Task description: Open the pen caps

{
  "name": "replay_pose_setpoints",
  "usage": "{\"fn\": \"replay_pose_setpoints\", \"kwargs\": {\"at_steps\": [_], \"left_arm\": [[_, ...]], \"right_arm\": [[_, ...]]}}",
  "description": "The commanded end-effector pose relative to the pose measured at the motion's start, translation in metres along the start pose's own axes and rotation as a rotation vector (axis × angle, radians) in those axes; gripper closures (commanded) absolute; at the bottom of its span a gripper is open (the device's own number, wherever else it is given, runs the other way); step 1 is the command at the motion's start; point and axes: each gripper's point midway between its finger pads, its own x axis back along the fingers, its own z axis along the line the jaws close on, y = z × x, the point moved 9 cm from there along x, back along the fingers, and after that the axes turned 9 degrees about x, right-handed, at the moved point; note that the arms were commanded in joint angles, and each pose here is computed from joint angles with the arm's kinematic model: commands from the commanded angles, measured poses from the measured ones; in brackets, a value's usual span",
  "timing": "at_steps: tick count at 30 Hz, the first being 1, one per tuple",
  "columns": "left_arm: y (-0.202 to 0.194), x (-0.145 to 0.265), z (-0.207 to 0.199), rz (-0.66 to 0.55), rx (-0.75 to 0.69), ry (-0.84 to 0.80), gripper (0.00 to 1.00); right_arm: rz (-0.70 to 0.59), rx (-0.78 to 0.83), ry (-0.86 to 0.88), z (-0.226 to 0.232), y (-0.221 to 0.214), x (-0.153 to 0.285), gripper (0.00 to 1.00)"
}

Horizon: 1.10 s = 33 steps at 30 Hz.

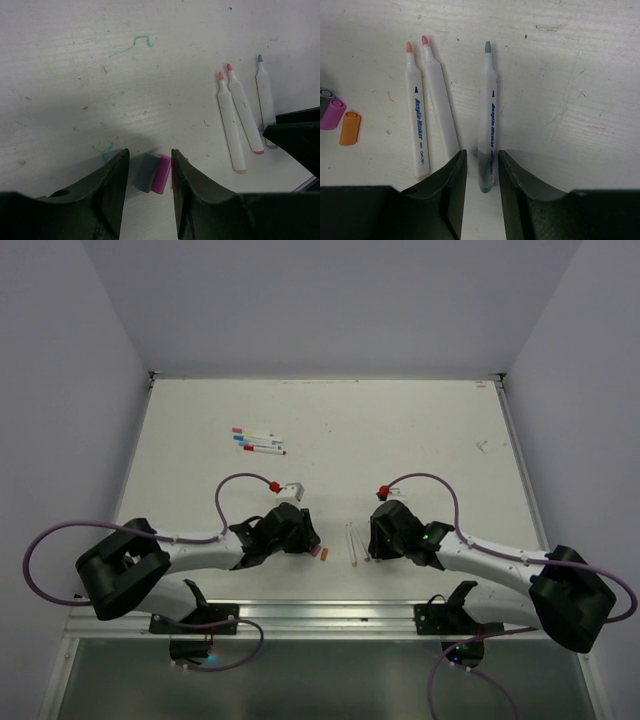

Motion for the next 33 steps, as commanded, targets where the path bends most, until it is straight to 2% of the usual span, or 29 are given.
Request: {"fn": "replay_pose_setpoints", "kwargs": {"at_steps": [1,6,10,12,13,15,16,17,19,20,22,23,27,33], "left_arm": [[-0.008,0.007,0.028,0.006,-0.027,0.162,0.56],[0.015,0.024,0.013,-0.088,-0.032,0.182,0.46],[0.043,0.033,-0.003,-0.158,-0.015,0.164,0.43],[0.054,0.033,-0.004,-0.150,-0.011,0.162,0.42],[0.072,0.032,-0.003,-0.176,0.023,0.170,0.42],[0.089,0.027,0.005,-0.187,0.052,0.236,0.42],[0.114,0.029,0.003,-0.238,0.095,0.258,0.42],[0.119,0.023,0.010,-0.216,0.111,0.331,0.41],[0.155,0.022,0.008,-0.280,0.183,0.391,0.34],[0.157,0.013,0.017,-0.246,0.217,0.472,0.33],[0.191,0.010,0.014,-0.294,0.283,0.520,0.24],[0.191,-0.001,0.024,-0.247,0.298,0.594,0.21],[0.226,-0.020,0.027,-0.260,0.364,0.606,0.21],[0.248,-0.043,0.048,-0.262,0.450,0.620,0.25]], "right_arm": [[-0.071,0.005,0.046,0.007,0.017,0.008,0.65],[-0.095,0.016,0.050,0.008,0.023,0.015,0.64],[-0.132,0.031,0.058,0.010,0.031,0.024,0.60],[-0.157,0.035,0.051,0.011,0.040,0.034,0.56],[-0.167,0.045,0.053,0.012,0.044,0.038,0.56],[-0.196,0.045,0.046,0.012,0.052,0.050,0.43],[-0.207,0.042,0.041,0.012,0.054,0.054,0.37],[-0.210,0.038,0.034,0.011,0.055,0.057,0.26],[-0.248,0.025,0.034,0.010,0.060,0.067,0.17],[-0.250,0.025,0.032,0.010,0.061,0.069,0.16],[-0.259,0.027,0.038,0.010,0.063,0.074,0.15],[-0.253,0.030,0.034,0.010,0.062,0.074,0.15],[-0.248,0.039,0.020,0.006,0.060,0.077,0.15],[-0.252,0.039,0.026,0.004,0.055,0.078,0.15]]}}
